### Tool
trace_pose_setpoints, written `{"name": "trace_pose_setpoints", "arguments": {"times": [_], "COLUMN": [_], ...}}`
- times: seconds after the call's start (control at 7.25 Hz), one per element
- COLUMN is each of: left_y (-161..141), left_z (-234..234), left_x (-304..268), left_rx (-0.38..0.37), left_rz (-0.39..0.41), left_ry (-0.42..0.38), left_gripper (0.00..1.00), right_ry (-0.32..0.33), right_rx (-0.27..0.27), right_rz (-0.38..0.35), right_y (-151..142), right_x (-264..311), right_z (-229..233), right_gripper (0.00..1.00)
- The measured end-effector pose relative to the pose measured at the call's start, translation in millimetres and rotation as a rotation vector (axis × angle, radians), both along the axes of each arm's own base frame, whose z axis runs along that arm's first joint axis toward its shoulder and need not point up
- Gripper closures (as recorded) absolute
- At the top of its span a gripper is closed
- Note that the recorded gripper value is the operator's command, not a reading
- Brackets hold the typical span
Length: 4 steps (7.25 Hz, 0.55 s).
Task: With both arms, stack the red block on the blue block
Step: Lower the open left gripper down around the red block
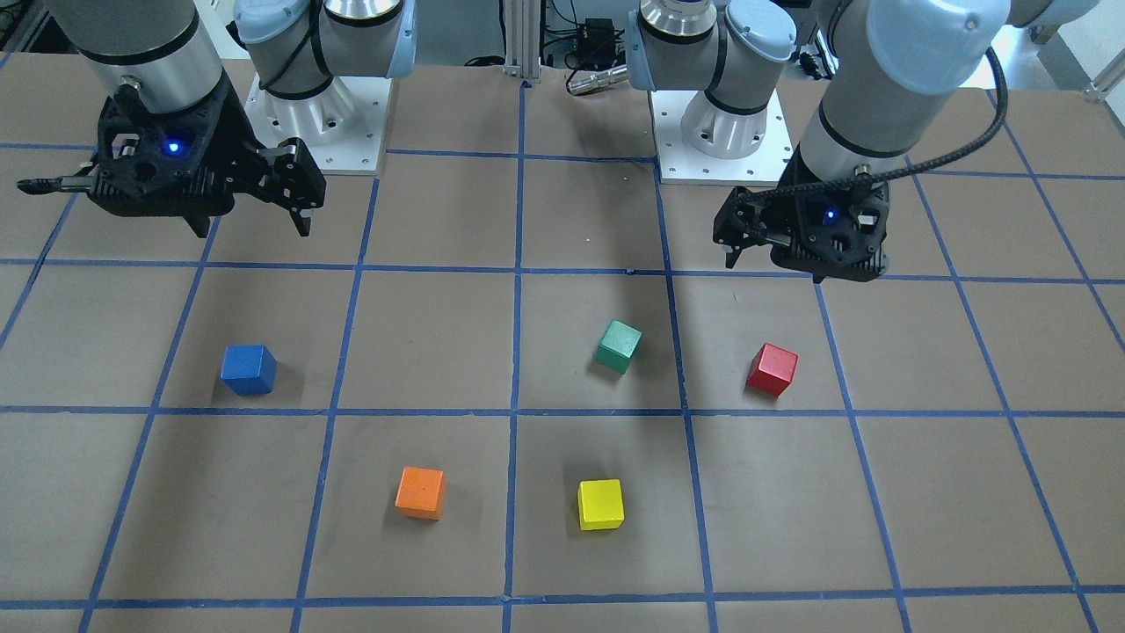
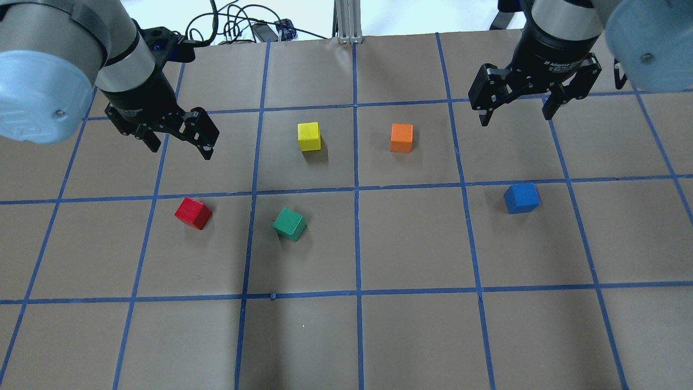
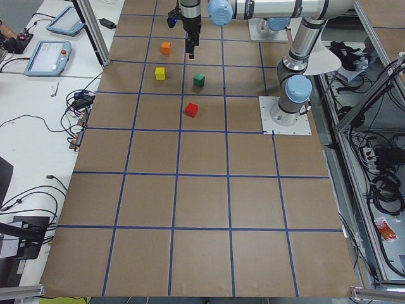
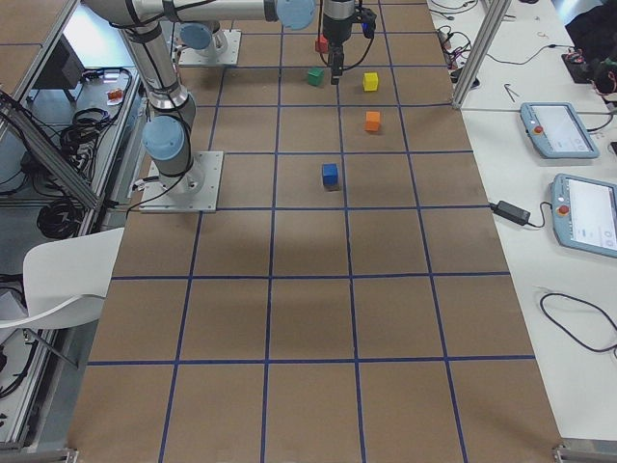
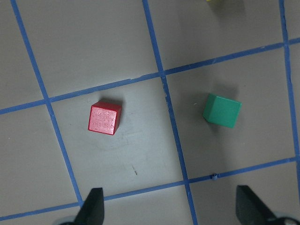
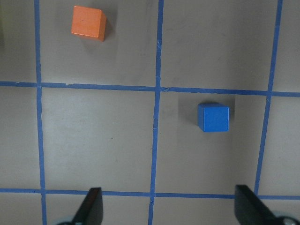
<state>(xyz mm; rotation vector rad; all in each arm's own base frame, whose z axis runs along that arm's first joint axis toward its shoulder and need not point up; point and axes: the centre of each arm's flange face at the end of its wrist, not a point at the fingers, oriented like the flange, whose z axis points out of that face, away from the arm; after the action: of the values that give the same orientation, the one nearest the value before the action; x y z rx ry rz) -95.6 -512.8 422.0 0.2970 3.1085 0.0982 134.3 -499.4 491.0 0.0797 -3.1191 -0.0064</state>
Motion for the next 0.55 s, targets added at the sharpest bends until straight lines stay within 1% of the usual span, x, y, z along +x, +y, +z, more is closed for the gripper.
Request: {"name": "trace_pose_setpoints", "arguments": {"times": [0.28, 0.41, 0.55], "left_y": [1, 7, 12], "left_z": [-51, -80, -109], "left_x": [34, 40, 43], "left_rx": [0.06, 0.078, 0.073], "left_rz": [0.024, 0.018, 0.002], "left_ry": [0.008, 0.013, 0.014], "left_gripper": [0.0, 0.0, 0.0], "right_ry": [0.0, 0.001, 0.001], "right_rx": [0.0, 0.0, 0.0], "right_rz": [-0.002, -0.002, -0.001], "right_y": [0, 0, 0], "right_x": [-1, -1, 0], "right_z": [0, 0, 0], "right_gripper": [0.0, 0.0, 0.0]}}
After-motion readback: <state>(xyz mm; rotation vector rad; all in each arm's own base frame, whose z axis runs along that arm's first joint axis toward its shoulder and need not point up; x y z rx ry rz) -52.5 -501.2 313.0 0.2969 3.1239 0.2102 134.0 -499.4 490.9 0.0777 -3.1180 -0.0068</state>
